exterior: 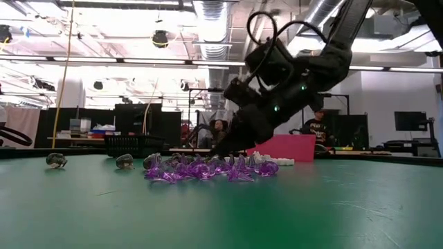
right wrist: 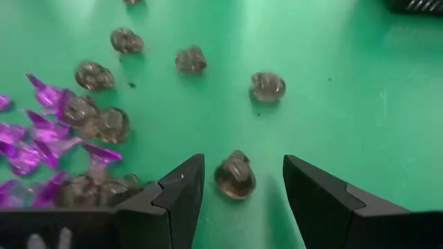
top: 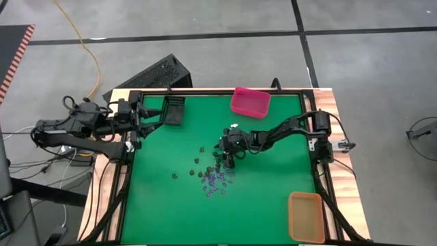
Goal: Sort Halloween decoration
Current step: Put the brown skull toy into the black bin
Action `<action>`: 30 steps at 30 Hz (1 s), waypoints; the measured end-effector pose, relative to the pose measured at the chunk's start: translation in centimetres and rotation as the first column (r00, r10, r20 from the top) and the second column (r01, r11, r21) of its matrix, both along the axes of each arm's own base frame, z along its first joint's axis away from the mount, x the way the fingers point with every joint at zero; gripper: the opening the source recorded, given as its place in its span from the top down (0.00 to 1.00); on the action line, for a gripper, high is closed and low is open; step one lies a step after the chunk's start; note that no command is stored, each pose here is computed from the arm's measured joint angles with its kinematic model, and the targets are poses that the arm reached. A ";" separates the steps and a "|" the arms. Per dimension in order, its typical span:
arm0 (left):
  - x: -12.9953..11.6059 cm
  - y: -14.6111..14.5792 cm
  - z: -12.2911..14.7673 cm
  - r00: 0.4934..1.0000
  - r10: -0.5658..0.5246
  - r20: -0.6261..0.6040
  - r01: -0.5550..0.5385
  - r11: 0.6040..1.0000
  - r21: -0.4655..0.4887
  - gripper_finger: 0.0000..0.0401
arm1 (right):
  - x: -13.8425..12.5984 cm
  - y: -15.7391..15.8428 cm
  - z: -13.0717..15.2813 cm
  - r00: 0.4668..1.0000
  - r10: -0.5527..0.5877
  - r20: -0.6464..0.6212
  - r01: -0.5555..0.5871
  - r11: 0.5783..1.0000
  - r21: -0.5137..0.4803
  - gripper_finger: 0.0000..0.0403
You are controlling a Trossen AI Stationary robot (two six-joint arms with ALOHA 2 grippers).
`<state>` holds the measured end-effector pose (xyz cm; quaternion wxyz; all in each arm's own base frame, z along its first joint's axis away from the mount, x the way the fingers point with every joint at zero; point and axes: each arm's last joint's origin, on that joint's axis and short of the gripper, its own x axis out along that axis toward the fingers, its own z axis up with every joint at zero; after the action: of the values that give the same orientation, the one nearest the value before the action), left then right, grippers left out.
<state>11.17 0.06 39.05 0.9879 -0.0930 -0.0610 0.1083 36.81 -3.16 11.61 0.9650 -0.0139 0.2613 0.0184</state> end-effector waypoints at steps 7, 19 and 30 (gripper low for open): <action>0.0 0.0 -0.1 1.000 0.006 -0.004 -0.006 1.000 0.000 0.50 | 0.3 0.0 -1.0 1.000 0.003 -0.020 -0.003 1.000 0.005 0.44; 0.0 0.1 -0.2 0.999 0.031 -0.023 -0.031 1.000 0.001 0.50 | 0.4 0.0 -1.2 0.999 0.019 -0.048 -0.018 1.000 0.022 0.55; 0.0 0.1 -0.2 0.999 0.031 -0.022 -0.031 1.000 -0.003 0.50 | 0.4 0.1 -1.4 0.998 0.020 -0.065 -0.018 1.000 0.024 0.71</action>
<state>11.17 0.15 38.81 0.9865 -0.0927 -0.0511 0.1246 37.17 -3.09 10.24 0.9558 -0.0046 0.2922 0.0309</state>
